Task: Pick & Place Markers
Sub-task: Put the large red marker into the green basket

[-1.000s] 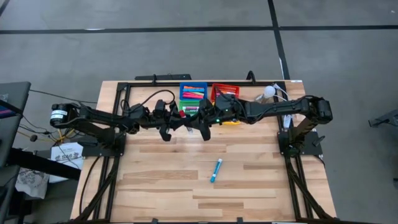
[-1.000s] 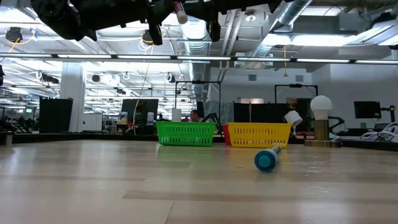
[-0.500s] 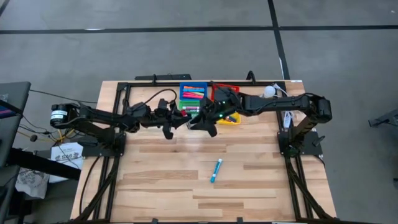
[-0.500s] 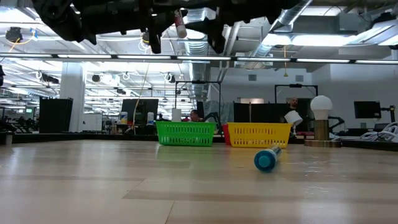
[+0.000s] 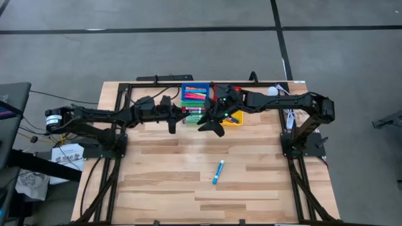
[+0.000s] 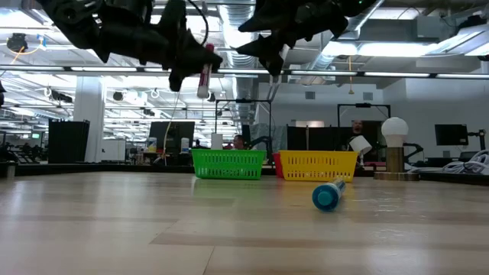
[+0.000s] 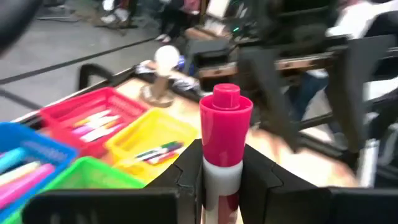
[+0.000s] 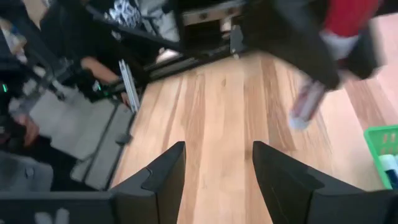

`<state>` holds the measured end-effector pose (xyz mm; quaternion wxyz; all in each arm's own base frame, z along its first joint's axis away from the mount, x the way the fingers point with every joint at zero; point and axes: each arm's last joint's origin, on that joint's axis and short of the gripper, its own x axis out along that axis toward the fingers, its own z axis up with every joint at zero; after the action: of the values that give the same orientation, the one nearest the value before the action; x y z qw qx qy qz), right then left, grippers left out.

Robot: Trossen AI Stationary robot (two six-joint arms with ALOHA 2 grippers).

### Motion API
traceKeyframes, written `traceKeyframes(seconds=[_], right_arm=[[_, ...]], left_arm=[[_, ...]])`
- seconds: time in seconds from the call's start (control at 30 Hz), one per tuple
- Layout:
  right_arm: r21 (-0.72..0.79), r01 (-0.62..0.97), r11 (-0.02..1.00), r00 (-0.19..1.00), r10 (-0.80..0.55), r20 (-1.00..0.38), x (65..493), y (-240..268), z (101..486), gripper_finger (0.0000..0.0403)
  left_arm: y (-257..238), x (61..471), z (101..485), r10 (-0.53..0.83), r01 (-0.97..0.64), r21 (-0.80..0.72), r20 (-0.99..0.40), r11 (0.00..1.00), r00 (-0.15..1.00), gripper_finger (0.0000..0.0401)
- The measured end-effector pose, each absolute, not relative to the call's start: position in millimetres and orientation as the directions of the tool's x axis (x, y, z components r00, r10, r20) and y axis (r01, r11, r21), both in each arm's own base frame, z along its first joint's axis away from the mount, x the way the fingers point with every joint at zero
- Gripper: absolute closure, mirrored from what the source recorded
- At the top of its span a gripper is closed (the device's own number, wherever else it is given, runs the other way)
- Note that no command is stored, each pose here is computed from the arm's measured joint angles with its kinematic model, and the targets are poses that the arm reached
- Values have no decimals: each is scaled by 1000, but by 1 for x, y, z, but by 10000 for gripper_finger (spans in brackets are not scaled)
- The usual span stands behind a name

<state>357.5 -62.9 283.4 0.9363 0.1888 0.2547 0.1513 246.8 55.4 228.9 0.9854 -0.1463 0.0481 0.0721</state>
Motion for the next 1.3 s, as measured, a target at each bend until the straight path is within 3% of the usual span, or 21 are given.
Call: traceKeyframes(seconds=[0.23, 0.53, 0.97, 1.3], right_arm=[[384, -206, 900, 810, 377, -448, 352, -66, 284, 242], [333, -120, 935, 869, 262, -420, 323, -82, 305, 239], [242, 83, 967, 944, 2, -330, 251, -68, 320, 239], [248, 174, 953, 960, -107, -259, 220, -62, 303, 238]], left_arm=[[68, 251, 225, 165, -204, -163, -222, 965, 961, 341], [92, 296, 237, 162, -132, 103, -392, 986, 906, 341], [154, 334, 200, 166, -54, 197, -608, 979, 777, 341], [159, 344, 175, 93, 36, 157, -741, 987, 665, 341]])
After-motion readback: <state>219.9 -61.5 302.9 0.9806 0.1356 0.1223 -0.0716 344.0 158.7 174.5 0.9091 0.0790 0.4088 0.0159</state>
